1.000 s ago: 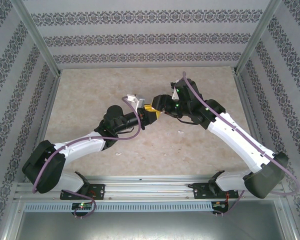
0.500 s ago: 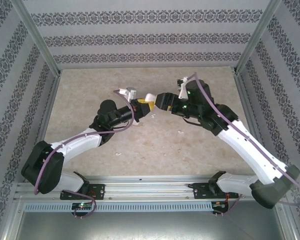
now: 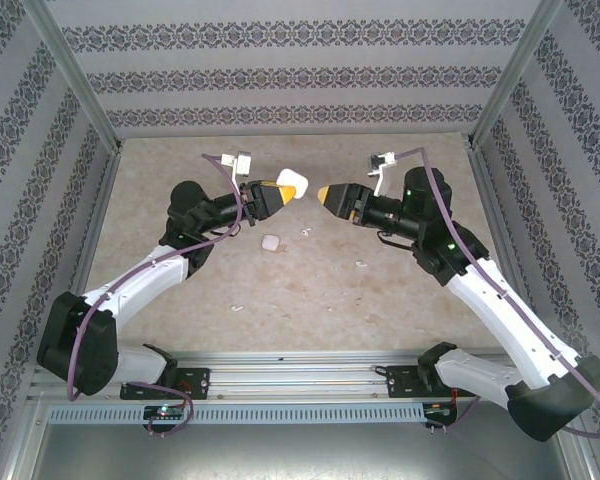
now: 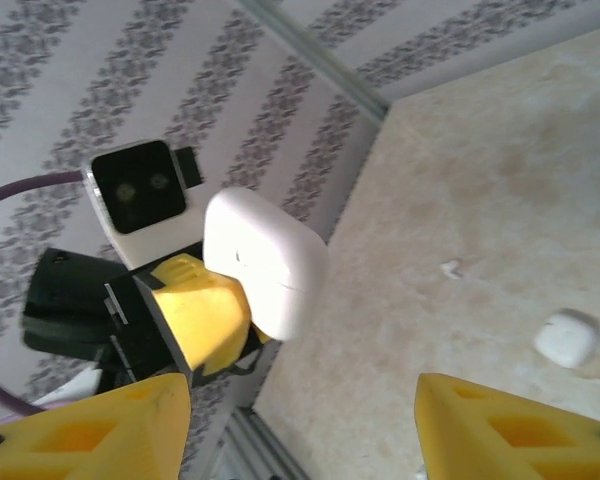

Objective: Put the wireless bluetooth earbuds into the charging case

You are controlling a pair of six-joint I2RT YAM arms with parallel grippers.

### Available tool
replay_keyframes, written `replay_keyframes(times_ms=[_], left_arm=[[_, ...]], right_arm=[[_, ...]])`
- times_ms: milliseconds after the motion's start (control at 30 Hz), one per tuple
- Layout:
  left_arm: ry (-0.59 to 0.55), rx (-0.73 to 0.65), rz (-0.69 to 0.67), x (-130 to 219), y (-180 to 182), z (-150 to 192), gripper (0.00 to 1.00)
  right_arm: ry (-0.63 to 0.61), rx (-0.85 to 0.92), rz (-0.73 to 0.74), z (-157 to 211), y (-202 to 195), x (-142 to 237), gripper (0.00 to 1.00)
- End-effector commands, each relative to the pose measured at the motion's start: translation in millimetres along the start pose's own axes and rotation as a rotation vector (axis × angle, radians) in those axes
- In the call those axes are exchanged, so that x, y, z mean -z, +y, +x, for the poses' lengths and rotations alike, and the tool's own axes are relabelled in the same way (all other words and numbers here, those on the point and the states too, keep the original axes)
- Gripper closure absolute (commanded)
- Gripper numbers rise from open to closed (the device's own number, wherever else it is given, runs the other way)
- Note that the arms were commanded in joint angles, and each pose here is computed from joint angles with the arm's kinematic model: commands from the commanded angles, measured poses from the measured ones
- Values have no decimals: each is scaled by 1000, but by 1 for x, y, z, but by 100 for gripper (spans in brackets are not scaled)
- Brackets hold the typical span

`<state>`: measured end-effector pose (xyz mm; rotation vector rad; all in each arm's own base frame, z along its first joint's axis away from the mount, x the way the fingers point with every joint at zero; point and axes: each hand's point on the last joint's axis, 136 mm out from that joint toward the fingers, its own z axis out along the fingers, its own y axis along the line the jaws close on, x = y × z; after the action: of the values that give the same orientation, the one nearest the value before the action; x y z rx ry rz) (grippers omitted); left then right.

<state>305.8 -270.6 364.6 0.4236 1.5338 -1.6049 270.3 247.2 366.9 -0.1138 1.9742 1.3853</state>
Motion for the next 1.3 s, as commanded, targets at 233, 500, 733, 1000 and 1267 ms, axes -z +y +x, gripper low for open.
replay_keyframes(times_ms=[233,500,733,1000,1267], left_arm=[[-26,1,201,0,-49,-25,98],[-3,18,205,-1,-51,-24,98],[20,28,200,-2,-49,-21,97],[70,-21,160,7,-46,-15,72],[138,-77,13,52,-29,-20,38]], right_arm=[[42,44,-196,-5,40,-17,41],[29,60,-243,-14,49,-25,52],[59,60,-264,-10,50,-35,67],[75,115,-253,-6,44,-38,89],[173,307,-133,4,43,-25,94]])
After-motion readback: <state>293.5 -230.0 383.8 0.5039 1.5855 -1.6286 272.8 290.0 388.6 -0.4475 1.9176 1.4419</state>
